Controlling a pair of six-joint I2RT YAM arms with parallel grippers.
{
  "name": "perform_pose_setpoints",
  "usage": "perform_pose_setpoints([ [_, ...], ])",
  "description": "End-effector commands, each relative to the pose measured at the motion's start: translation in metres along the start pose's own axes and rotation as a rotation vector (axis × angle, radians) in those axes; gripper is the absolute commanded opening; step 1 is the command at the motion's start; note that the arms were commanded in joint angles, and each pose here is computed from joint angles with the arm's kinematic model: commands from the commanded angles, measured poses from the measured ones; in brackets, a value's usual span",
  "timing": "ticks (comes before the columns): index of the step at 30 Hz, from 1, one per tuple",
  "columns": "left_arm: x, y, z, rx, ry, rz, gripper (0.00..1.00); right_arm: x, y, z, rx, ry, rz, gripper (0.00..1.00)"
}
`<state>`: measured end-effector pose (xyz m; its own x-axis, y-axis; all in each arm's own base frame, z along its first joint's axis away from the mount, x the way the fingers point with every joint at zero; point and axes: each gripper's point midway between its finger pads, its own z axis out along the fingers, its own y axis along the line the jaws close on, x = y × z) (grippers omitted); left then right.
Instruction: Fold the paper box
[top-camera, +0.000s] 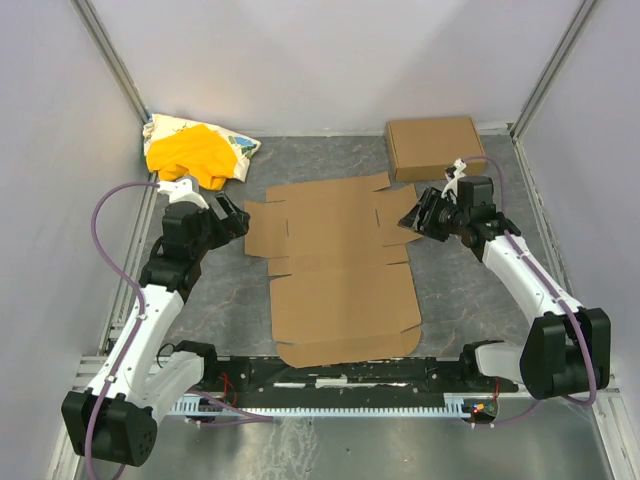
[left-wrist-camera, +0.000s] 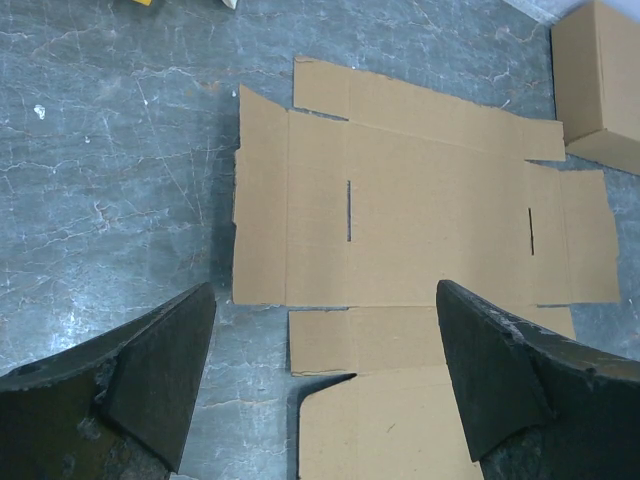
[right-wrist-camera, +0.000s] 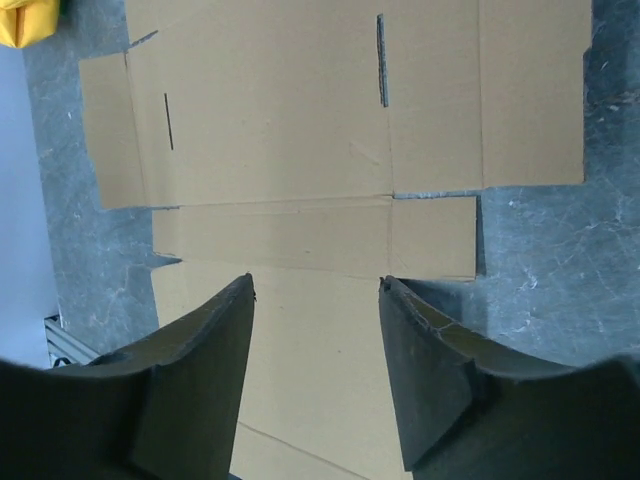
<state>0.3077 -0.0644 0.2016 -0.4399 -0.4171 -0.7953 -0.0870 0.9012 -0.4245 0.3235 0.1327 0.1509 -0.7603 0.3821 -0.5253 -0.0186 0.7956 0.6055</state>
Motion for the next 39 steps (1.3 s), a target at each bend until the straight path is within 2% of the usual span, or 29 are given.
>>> perform_pose_setpoints([
  [1,-0.02,-0.015,-0.004,0.05,-0.052,-0.02,0.97,-0.024,0.01,-0.007,-0.004,-0.047,-0.079,0.63],
  [5,-0.017,-0.016,-0.003,0.052,-0.037,-0.02,0.97,-0.027,0.01,-0.011,0.006,-0.052,-0.101,0.64],
  [13,-0.017,-0.016,-0.003,0.053,-0.036,-0.024,0.97,-0.024,-0.021,-0.003,0.228,0.025,-0.132,0.61],
  [16,-0.014,-0.016,-0.002,0.054,-0.022,-0.027,0.97,-0.021,-0.035,0.005,0.339,0.043,-0.146,0.62],
  [23,-0.001,-0.016,0.008,0.054,0.048,-0.027,0.97,-0.009,-0.063,0.041,0.429,0.12,-0.107,0.6],
  [27,0.001,-0.016,0.009,0.053,0.062,-0.027,0.97,0.0,-0.066,0.054,0.404,0.139,-0.106,0.6],
  [30,0.001,-0.016,0.009,0.054,0.063,-0.028,0.96,0.015,-0.064,0.063,0.372,0.203,-0.132,0.61],
  [36,0.004,-0.017,0.011,0.059,0.076,-0.028,0.96,0.039,-0.072,0.074,0.375,0.26,-0.145,0.69],
  [39,0.008,-0.022,0.013,0.091,0.094,-0.03,0.92,0.047,-0.075,0.076,0.38,0.274,-0.143,0.7],
])
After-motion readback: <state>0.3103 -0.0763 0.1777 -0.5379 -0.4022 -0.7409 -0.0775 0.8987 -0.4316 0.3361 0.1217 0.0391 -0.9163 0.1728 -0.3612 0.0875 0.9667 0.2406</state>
